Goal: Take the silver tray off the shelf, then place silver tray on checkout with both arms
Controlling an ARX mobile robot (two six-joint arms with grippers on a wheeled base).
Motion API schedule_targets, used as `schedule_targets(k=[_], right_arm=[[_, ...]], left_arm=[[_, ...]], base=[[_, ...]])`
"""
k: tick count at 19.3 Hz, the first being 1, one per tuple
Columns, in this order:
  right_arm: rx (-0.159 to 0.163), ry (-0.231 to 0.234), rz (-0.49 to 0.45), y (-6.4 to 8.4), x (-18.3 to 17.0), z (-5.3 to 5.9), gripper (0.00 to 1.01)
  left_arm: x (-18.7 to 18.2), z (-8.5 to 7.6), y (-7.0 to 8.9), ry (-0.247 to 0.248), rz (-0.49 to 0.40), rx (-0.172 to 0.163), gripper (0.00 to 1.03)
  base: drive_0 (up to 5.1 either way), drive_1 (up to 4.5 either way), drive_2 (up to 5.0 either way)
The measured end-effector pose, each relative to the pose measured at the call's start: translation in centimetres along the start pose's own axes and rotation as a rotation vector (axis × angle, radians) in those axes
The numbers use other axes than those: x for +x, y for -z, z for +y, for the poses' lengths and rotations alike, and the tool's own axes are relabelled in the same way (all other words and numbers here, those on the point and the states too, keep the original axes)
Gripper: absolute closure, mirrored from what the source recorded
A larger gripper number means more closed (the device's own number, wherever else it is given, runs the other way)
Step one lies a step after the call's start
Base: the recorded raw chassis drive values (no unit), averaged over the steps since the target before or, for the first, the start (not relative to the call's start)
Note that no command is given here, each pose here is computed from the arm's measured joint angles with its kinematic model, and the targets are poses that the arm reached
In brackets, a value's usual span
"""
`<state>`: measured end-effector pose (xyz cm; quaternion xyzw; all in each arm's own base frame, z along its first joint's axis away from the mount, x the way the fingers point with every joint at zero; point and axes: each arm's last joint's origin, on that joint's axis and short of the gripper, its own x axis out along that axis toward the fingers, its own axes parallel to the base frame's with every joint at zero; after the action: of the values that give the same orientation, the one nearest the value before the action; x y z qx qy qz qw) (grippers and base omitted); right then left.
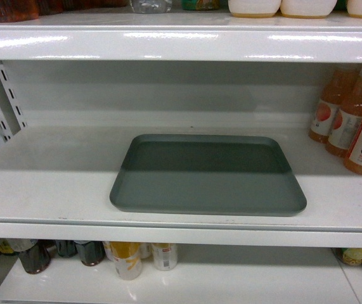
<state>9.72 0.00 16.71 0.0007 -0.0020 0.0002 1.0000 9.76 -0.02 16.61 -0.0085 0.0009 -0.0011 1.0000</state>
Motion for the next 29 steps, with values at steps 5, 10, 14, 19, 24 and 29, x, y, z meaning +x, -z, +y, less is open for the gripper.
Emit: schedule_targets(k=[5, 10, 14, 19, 24, 29], right_arm=[[0.000, 0.000, 0.000, 0.0, 0.0, 0.0, 0.03], [0.000, 0.000, 0.000, 0.0, 0.0, 0.0, 0.03], [0.000, 0.000, 0.000, 0.0, 0.0, 0.0, 0.03], [0.000, 0.000, 0.000, 0.0, 0.0, 0.0, 0.03], [0.000, -0.002, 0.006, 0.1, 0.0, 0.0, 0.03], [-0.034, -0.299, 0.394, 0.6, 4.6, -0.1, 0.03]], left_arm=[[0.0, 0.0, 0.0, 0.000, 0.000, 0.000, 0.05], [0.0, 0.0, 0.0, 0.000, 0.000, 0.000, 0.05], [0.0, 0.0, 0.0, 0.000, 0.000, 0.000, 0.05], [0.0, 0.0, 0.0, 0.000, 0.000, 0.000, 0.05], [0.0, 0.0, 0.2, -0.014, 0.026, -0.006, 0.05], [6.0, -1.8, -0.2, -0.137, 0.407, -0.185, 0.05]], base=[[0.0, 0.00, 0.0], [0.0, 0.00, 0.0], [0.0, 0.00, 0.0], [0.0, 0.00, 0.0], [0.0, 0.00, 0.0], [0.0, 0.00, 0.0]])
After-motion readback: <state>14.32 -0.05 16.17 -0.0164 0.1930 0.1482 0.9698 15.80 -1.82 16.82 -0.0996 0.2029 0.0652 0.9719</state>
